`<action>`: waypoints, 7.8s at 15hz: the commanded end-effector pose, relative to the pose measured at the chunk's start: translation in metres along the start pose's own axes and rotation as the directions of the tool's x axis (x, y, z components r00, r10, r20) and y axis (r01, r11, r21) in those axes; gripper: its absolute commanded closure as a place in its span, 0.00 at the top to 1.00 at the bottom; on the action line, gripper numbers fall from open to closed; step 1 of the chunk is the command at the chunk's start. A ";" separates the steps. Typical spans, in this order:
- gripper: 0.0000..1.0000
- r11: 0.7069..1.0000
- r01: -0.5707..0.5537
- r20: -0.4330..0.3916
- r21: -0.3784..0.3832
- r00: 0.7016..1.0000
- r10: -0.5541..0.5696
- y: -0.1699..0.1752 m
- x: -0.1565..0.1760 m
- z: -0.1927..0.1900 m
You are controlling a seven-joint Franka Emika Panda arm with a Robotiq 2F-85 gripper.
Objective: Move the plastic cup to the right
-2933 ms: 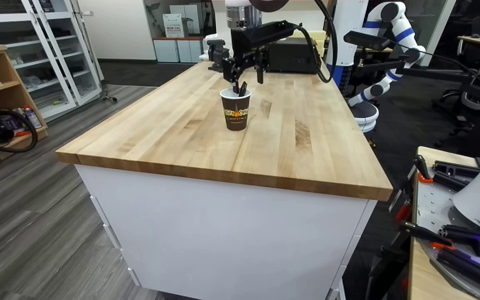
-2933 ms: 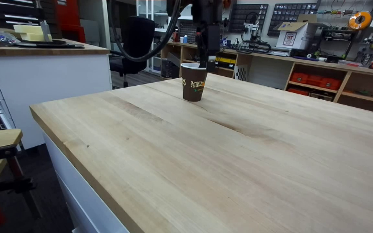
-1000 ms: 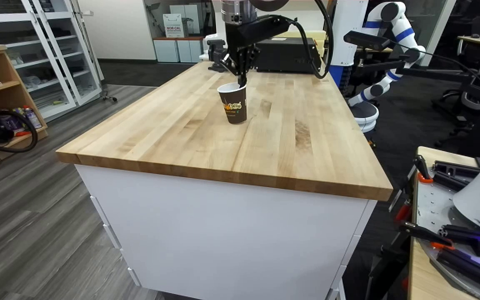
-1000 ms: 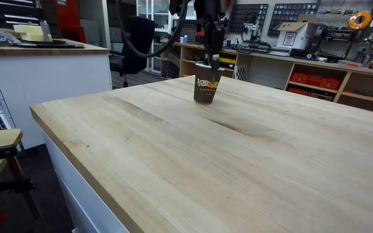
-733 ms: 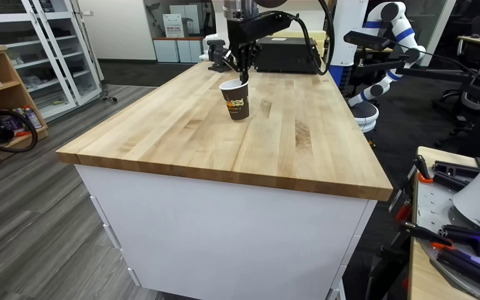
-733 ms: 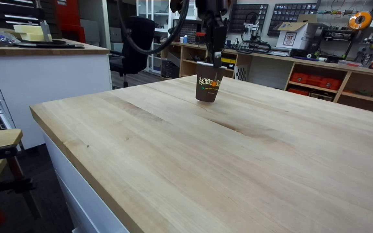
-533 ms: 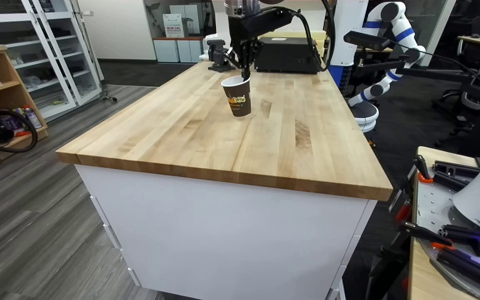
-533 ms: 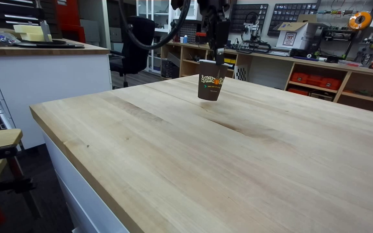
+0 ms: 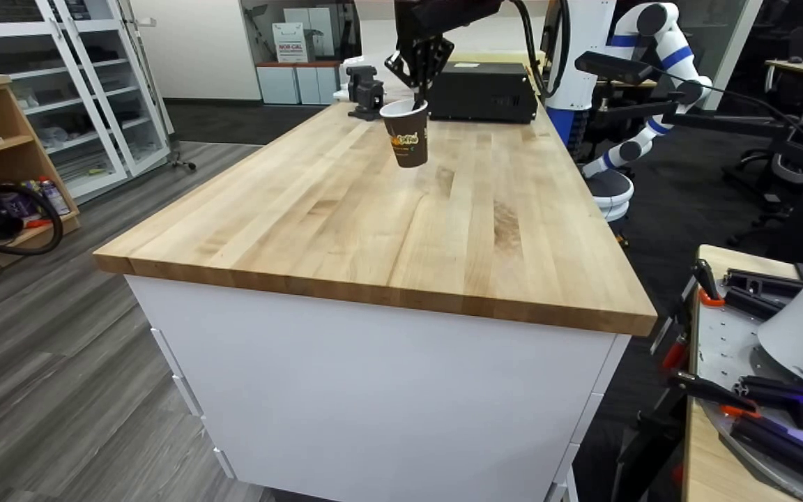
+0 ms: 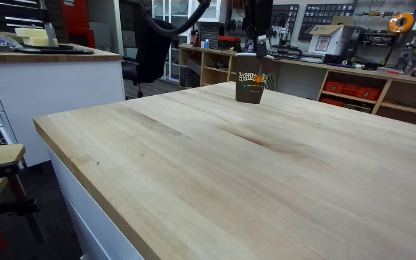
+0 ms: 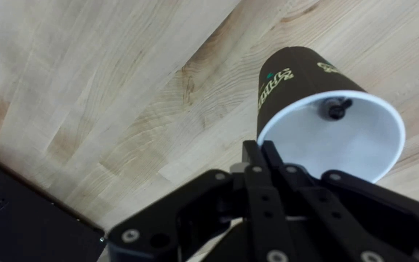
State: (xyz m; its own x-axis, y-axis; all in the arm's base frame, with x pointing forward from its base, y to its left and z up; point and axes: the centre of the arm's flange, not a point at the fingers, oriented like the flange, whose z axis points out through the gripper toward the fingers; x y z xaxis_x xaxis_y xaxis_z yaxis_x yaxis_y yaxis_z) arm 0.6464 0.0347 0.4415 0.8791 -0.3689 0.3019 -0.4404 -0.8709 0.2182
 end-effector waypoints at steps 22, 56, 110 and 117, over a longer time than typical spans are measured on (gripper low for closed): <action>0.01 0.902 -0.428 -0.054 -0.056 0.903 0.425 0.133 0.091 -0.016; 0.01 0.792 -0.606 0.063 -0.070 0.790 0.610 0.158 0.188 0.106; 1.00 0.979 0.186 -0.141 0.086 0.975 -0.172 0.028 0.019 -0.109; 1.00 0.978 0.188 -0.142 0.084 0.974 -0.175 0.028 0.018 -0.108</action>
